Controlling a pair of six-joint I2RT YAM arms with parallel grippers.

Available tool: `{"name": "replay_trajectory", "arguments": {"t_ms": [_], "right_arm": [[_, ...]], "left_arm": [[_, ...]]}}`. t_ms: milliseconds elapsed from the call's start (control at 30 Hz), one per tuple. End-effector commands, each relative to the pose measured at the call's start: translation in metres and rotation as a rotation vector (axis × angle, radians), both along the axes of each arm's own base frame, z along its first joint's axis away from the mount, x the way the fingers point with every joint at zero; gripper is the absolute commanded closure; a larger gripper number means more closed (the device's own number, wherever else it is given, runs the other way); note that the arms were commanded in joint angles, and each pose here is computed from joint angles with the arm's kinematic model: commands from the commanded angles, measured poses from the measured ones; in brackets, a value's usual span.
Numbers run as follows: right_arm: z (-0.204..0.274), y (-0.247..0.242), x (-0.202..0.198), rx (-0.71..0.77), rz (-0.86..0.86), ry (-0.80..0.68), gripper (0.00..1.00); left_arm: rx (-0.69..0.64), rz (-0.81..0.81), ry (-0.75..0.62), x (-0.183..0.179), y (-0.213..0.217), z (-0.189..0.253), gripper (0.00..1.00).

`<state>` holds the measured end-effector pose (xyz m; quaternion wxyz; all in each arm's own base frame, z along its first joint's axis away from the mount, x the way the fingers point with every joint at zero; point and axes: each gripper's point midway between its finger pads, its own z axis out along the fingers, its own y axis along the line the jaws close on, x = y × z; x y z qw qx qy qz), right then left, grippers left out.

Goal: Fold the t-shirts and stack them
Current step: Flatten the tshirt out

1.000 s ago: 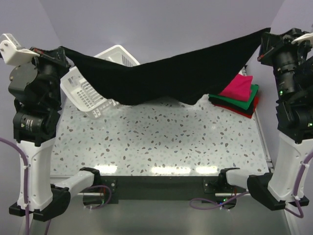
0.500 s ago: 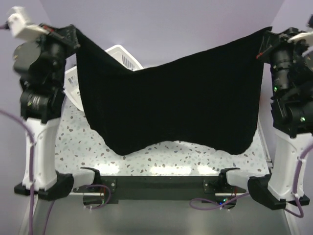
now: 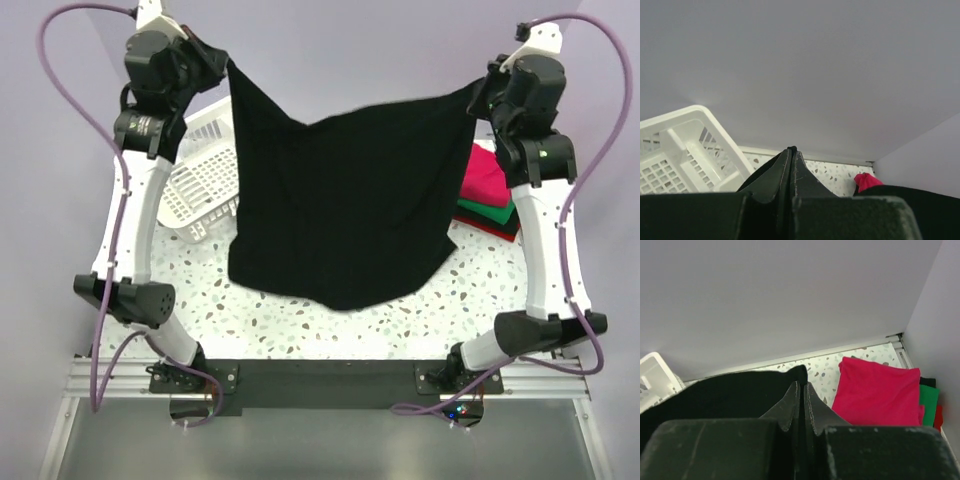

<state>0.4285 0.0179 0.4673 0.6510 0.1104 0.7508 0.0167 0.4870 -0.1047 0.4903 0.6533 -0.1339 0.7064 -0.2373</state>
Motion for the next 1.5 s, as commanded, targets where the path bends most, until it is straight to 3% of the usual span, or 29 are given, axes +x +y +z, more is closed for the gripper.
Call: {"name": "replay_trajectory", "arguments": {"t_ms": [0,500,733,833,933,1000,1133,1167,1233,1300,1333,1400,1433,1467], "right_arm": [[0.109,-0.013,-0.066,0.042,-0.027,-0.328,1.0],[0.226,-0.048,-0.226,0.015,-0.123,-0.741,1.0],[0.247,-0.058,-0.259,0.015,-0.163,-0.814,1.0],[0.234,-0.062,-0.243,0.018,-0.193,-0.772,1.0],[0.206,-0.062,-0.21,0.008,-0.217,-0.688,1.0],[0.171,-0.061,-0.173,-0.016,-0.232,-0.588,1.0],[0.097,-0.059,-0.1,-0.068,-0.255,-0.416,1.0],[0.079,-0.059,-0.085,-0.081,-0.26,-0.375,1.0],[0.018,-0.059,-0.037,-0.094,-0.262,-0.241,1.0],[-0.029,-0.068,-0.008,-0.082,-0.287,-0.142,1.0],[-0.06,-0.072,0.015,-0.089,-0.3,-0.078,1.0],[-0.097,-0.079,0.038,-0.088,-0.318,0.003,1.0],[-0.134,-0.08,0.057,-0.1,-0.315,0.092,1.0],[-0.147,-0.082,0.064,-0.102,-0.311,0.126,0.93]], "left_arm": [[-0.05,-0.013,-0.385,-0.091,0.014,0.139,1.0],[-0.04,0.128,-0.815,-0.272,0.067,0.258,1.0],[-0.041,0.135,-0.993,-0.324,0.074,0.295,1.0],[-0.049,0.095,-0.989,-0.306,0.064,0.292,1.0],[-0.058,0.034,-0.899,-0.255,0.047,0.271,1.0],[-0.051,-0.019,-0.799,-0.199,0.029,0.241,1.0],[-0.053,-0.166,-0.562,-0.088,-0.015,0.158,1.0],[-0.043,-0.185,-0.46,-0.041,-0.026,0.114,1.0],[-0.021,-0.225,-0.321,0.019,-0.048,0.047,1.0],[0.007,-0.246,-0.261,0.053,-0.066,0.01,1.0],[0.037,-0.252,-0.176,0.087,-0.076,-0.041,1.0],[0.045,-0.262,-0.13,0.109,-0.088,-0.063,0.88],[0.049,-0.276,-0.07,0.127,-0.096,-0.099,0.73],[0.049,-0.284,-0.073,0.131,-0.1,-0.099,0.65]]}}
